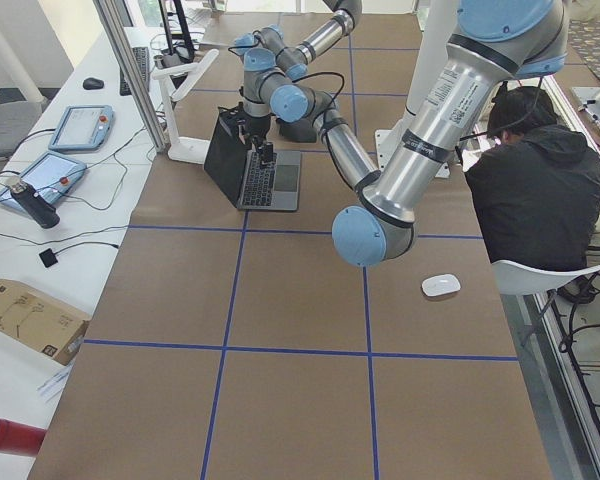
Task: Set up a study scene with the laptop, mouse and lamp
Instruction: 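Lay the dark grey mouse pad flat beside the laptop with the right gripper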
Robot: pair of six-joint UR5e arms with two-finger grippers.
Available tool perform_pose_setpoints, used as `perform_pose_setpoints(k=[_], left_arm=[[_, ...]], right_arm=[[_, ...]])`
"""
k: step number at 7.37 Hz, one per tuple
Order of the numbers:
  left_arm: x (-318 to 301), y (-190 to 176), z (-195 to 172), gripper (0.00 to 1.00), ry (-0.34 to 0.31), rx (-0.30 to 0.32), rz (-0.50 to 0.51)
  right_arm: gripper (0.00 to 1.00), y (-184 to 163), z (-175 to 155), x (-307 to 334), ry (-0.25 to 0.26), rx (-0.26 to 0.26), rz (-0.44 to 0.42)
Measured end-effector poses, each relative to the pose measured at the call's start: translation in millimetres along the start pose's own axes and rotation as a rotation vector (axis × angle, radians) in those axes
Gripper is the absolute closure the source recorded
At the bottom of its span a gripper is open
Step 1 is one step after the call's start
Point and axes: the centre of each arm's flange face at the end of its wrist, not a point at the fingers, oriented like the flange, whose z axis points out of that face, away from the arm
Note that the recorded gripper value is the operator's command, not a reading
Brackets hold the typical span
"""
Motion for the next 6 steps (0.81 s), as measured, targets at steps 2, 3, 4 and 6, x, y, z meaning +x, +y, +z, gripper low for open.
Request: perform_pose_setpoints(k=[2,3,4,6], left_arm=[[0.2,-0.6,0.2,0.00,-0.001,0.004,0.000],[0.1,-0.9,0.8,0.00,-0.002,0.004,-0.001],[0.3,-1.1,1.3,0.00,-0.003,0.004,-0.001],[0.8,-1.3,1.5,0.00,-0.003,0.005,-0.001]], right_arm=[[1.00,-1.2,0.3,1.8,0.001,0.000,0.055],[1.00,-2.0,0.9,3.1,0.002,0.000,0.069],[1.00,-2.7,1.6,4.4,0.003,-0.001,0.076],[0.01,-4.4,1.7,6.9,0.004,-0.002,0.084]])
